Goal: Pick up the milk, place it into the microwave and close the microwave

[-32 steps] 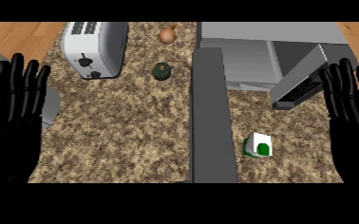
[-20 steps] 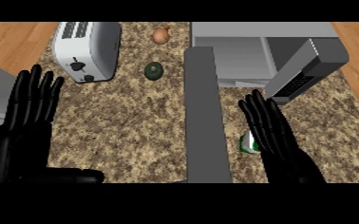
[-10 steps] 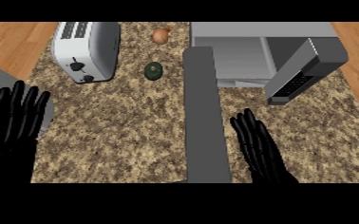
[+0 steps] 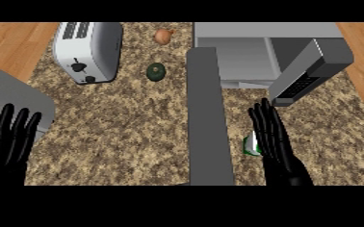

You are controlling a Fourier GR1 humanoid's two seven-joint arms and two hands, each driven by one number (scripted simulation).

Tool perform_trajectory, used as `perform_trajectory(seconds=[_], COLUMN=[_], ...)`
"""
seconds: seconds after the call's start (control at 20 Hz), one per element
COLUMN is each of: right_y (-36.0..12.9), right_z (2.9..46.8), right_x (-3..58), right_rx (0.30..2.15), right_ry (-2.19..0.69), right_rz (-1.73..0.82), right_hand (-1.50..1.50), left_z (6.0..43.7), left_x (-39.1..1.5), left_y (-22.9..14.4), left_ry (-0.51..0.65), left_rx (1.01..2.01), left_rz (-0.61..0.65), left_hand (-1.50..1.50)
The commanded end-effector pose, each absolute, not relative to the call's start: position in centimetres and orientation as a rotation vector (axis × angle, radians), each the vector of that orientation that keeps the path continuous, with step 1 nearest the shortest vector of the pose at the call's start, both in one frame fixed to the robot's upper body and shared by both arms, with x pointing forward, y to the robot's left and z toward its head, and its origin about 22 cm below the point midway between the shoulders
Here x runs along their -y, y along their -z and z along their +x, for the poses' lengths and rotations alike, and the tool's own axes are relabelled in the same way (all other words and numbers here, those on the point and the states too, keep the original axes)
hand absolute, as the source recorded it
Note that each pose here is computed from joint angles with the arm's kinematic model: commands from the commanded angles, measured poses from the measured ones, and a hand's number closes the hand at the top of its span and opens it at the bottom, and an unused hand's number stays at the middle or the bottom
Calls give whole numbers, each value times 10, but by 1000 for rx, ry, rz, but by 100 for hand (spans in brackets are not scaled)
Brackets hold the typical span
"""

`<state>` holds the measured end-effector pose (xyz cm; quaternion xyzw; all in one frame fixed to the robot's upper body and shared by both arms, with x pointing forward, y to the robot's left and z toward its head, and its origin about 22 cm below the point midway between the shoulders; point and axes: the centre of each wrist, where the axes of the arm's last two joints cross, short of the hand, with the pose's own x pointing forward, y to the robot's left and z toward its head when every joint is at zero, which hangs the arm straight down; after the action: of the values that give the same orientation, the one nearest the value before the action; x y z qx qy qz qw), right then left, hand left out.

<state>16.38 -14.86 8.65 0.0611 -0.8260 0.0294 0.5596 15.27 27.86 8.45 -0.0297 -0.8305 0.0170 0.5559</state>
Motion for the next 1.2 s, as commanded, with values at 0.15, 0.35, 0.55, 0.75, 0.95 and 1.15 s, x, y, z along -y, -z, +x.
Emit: perform_trajectory(seconds=[0.15, 0.35, 0.55, 0.75, 0.95, 1.15], right_y=[-50, -27, -3, 6, 22, 61], right_z=[190, 194, 178, 177, 169, 172], right_x=[188, 186, 191, 207, 244, 246], right_rx=[1889, 1867, 1828, 1836, 1809, 1779], right_ry=[-2, 14, 15, 18, 22, 21], right_rz=[80, 48, 9, -29, -55, -51], right_hand=[-150, -150, -150, -150, -150, -150], left_z=[143, 136, 123, 130, 118, 127], left_x=[-287, -280, -302, -295, -282, -295], left_y=[-80, -90, -77, -71, -87, -69], left_ry=[-51, -33, -35, -46, -38, -39], left_rx=[1962, 1961, 1960, 1963, 1962, 1977], left_rz=[-65, -72, -58, -73, -67, -79], left_hand=[-150, -150, -150, -150, -150, -150])
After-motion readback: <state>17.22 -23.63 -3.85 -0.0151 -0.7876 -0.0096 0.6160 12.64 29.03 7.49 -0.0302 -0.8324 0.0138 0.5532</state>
